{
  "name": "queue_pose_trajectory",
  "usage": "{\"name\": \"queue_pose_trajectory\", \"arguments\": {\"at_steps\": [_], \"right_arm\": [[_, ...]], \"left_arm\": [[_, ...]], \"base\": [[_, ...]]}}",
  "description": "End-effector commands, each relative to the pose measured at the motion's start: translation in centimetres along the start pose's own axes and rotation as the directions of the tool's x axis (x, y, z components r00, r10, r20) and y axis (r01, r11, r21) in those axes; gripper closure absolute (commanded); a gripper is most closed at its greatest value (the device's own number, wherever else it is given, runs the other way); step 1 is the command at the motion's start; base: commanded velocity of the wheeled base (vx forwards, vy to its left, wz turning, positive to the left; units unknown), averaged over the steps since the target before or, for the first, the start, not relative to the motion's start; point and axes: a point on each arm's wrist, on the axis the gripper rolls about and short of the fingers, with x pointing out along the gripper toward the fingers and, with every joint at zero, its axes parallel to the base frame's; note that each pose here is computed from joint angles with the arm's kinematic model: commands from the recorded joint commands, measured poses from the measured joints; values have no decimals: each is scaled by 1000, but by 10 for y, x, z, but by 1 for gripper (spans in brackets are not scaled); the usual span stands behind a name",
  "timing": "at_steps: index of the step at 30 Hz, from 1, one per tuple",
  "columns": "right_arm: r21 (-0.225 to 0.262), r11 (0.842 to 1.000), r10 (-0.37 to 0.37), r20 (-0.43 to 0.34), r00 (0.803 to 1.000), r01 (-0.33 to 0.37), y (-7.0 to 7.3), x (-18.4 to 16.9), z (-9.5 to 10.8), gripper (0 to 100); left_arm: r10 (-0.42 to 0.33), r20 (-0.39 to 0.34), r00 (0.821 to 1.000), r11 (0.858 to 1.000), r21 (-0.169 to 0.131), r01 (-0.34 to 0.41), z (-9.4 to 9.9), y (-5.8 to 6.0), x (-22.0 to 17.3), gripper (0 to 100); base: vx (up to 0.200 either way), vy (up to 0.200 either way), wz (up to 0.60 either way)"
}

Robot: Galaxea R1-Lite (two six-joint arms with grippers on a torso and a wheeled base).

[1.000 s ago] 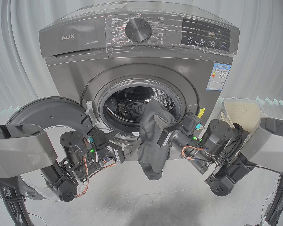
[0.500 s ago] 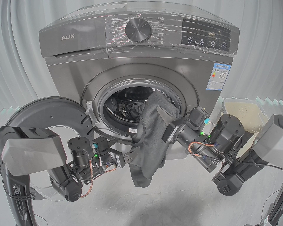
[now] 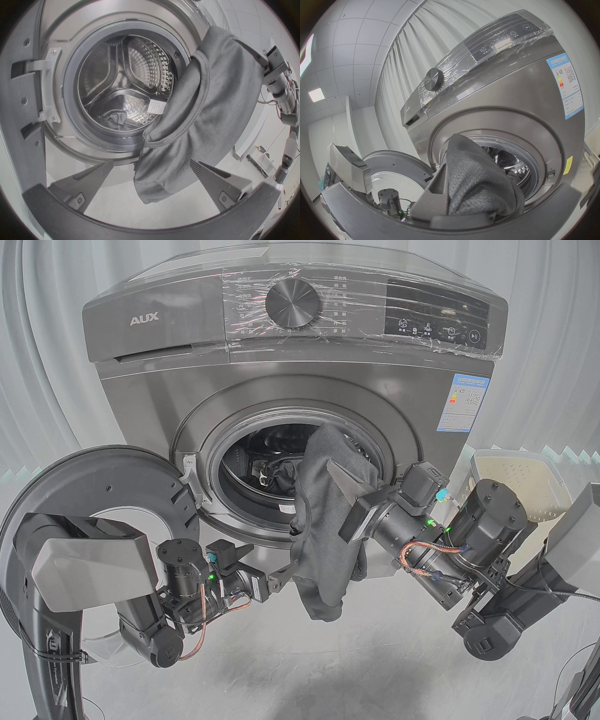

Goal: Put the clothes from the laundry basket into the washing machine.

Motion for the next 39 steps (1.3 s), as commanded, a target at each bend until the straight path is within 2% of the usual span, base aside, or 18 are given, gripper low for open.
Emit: {"name": "queue_pose_trajectory", "arguments": {"at_steps": [1,6,14,19,31,39], "right_arm": [[1,1000,3,4,1000,-3,1,0,2,100],[0,1000,7,8,1000,-7,2,0,3,100],[16,999,46,20,999,-46,16,-3,8,100],[20,998,54,9,999,-54,19,-7,7,100],[18,998,53,-6,999,-53,19,-12,7,100],[18,998,53,-5,999,-53,18,-13,8,100]], "left_arm": [[3,-23,1000,1000,-3,-3,-11,2,6,0],[6,-21,1000,1000,-3,-6,-15,5,11,0],[10,-7,1000,1000,0,-10,-18,8,22,0],[10,-10,1000,1000,0,-10,-20,8,22,0],[18,0,1000,1000,1,-18,-20,12,25,0],[35,4,999,999,0,-35,-23,20,29,0]], "base": [[0,0,0],[0,0,0],[0,0,0],[0,0,0],[0,0,0],[0,0,0]]}}
